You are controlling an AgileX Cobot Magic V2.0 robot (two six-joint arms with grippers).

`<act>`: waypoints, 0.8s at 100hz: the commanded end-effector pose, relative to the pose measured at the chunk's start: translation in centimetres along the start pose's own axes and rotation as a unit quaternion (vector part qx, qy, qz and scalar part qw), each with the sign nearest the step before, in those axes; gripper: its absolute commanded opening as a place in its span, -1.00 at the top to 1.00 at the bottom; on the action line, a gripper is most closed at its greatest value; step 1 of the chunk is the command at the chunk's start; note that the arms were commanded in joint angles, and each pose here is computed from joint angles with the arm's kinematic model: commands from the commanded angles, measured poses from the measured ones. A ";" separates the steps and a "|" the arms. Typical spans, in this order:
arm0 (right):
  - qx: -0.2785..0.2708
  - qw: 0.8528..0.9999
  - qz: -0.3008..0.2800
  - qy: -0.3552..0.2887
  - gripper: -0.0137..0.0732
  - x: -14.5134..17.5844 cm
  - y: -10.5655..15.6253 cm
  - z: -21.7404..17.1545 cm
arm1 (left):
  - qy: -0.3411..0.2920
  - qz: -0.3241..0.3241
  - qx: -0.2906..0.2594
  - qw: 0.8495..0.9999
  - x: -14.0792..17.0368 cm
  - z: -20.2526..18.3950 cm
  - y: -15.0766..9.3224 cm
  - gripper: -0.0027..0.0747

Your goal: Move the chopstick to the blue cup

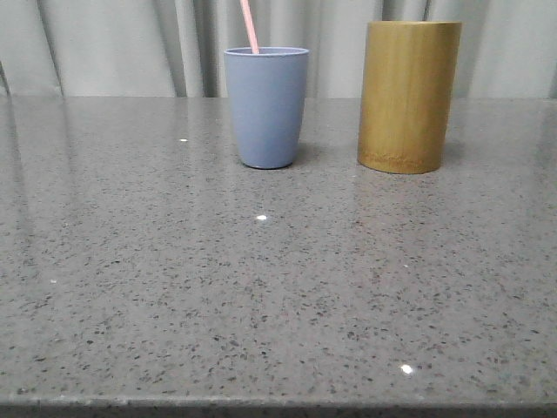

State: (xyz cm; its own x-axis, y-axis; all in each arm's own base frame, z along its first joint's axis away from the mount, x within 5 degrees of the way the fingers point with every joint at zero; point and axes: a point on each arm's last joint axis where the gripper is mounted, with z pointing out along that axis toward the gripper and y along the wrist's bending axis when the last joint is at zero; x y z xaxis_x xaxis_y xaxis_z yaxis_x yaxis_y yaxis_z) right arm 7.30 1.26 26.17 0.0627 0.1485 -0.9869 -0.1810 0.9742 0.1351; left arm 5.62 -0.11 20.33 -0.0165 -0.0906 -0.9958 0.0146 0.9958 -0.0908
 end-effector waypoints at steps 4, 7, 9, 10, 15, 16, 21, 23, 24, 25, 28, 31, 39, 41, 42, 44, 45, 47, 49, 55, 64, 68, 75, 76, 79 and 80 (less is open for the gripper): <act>0.000 0.999 -0.003 -0.053 0.92 -1.7 0.1 0.0 | -0.053 -0.008 0.002 0.999 -0.6 -0.3 0.0 0.98; 0.000 0.999 -0.003 -0.053 0.92 -1.7 0.1 0.0 | -0.053 -0.008 0.002 0.999 -0.6 -0.3 0.0 0.98; 0.000 0.999 -0.003 -0.053 0.92 -1.7 0.1 0.0 | -0.053 -0.008 0.002 0.999 -0.6 -0.3 0.0 0.98; 0.000 0.999 -0.003 -0.053 0.92 -1.7 0.1 0.0 | -0.053 -0.008 0.002 0.999 -0.6 -0.3 0.0 0.98; 0.000 0.999 -0.003 -0.053 0.92 -1.7 0.1 0.0 | -0.053 -0.008 0.002 0.999 -0.6 -0.3 0.0 0.98; 0.000 0.999 -0.003 -0.053 0.92 -1.7 0.1 0.0 | -0.053 -0.008 0.002 0.999 -0.6 -0.3 0.0 0.98; 0.000 0.999 -0.003 -0.053 0.92 -1.7 0.1 0.0 | -0.053 -0.008 0.002 0.999 -0.6 -0.3 0.0 0.98; 0.000 0.999 -0.004 -0.053 0.92 -1.7 0.1 0.0 | -0.053 -0.008 0.002 0.999 -0.6 -0.3 0.0 0.98; 0.000 0.999 -0.004 -0.053 0.92 -1.7 0.1 0.0 | -0.053 -0.008 0.002 0.999 -0.6 -0.3 0.0 0.98; 0.000 0.999 -0.004 -0.052 0.92 -1.6 0.1 0.0 | -0.053 -0.008 0.002 0.999 -0.6 -0.3 0.0 0.98; 0.000 0.999 -0.004 -0.051 0.92 -1.5 0.1 0.0 | -0.053 -0.008 0.002 0.999 -0.6 -0.3 0.0 0.98; 0.001 0.999 -0.004 -0.052 0.92 -1.4 0.1 0.0 | -0.053 -0.008 0.002 0.999 -0.6 -0.3 0.0 0.98; 0.007 0.999 -0.005 -0.044 0.92 -0.5 -0.1 -0.1 | -0.053 -0.008 0.002 0.999 -0.6 -0.3 0.0 0.98; 0.010 0.999 -0.005 -0.043 0.92 -0.2 -0.2 -0.2 | -0.053 -0.008 0.002 0.999 -0.6 -0.3 0.0 0.98; 0.013 0.999 -0.007 -0.044 0.92 -0.2 -0.3 -0.2 | -0.053 -0.008 0.002 0.999 -0.6 -0.3 0.0 0.98; 0.015 0.999 -0.009 -0.043 0.92 0.0 -0.3 -0.3 | -0.053 -0.008 0.002 0.999 -0.6 -0.3 0.0 0.98; 0.017 0.999 -0.011 -0.043 0.92 0.1 -0.4 -0.3 | -0.053 -0.008 0.002 0.999 -0.6 -0.3 0.0 0.98; 0.021 0.999 -0.015 -0.043 0.92 0.4 -0.4 -0.4 | -0.053 -0.008 0.002 0.999 -0.6 -0.3 0.0 0.98; 0.025 0.999 -0.018 -0.042 0.92 0.6 -0.5 -0.5 | -0.053 -0.008 0.002 0.999 -0.6 -0.3 0.0 0.98; 0.035 0.998 -0.025 -0.040 0.92 1.3 -0.7 -0.7 | -0.053 -0.008 0.002 0.999 -0.6 -0.3 0.0 0.98; 0.043 0.997 -0.056 -0.038 0.92 2.4 -0.9 -1.1 | -0.053 -0.008 0.002 0.999 -0.6 -0.3 0.0 0.98; 0.047 0.996 -0.064 -0.042 0.92 2.8 -1.0 -1.3 | -0.053 -0.008 0.002 0.999 -0.6 -0.3 0.0 0.98; 0.052 0.996 -0.054 -0.046 0.92 3.6 -1.2 -1.6 | -0.053 -0.008 0.002 0.999 -0.6 -0.3 0.0 0.98; 0.053 0.996 -0.051 -0.047 0.92 3.8 -1.2 -1.7 | -0.053 -0.008 0.002 0.999 -0.6 -0.3 0.0 0.98; 0.055 0.996 -0.045 -0.051 0.92 4.1 -1.3 -1.8 | -0.053 -0.008 0.002 0.999 -0.6 -0.3 0.0 0.98; 0.056 0.996 -0.042 -0.053 0.92 4.3 -1.3 -1.8 | -0.053 -0.008 0.002 0.999 -0.6 -0.3 0.0 0.98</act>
State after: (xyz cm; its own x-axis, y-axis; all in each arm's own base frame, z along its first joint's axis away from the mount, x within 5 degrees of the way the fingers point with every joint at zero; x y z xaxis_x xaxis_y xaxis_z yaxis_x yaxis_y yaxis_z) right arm 6.32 0.41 21.01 0.0592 0.0594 -0.9965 -0.0685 0.9961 0.0553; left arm 5.62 -0.11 20.33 -0.0165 -0.0906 -0.9958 0.0146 0.9958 -0.0908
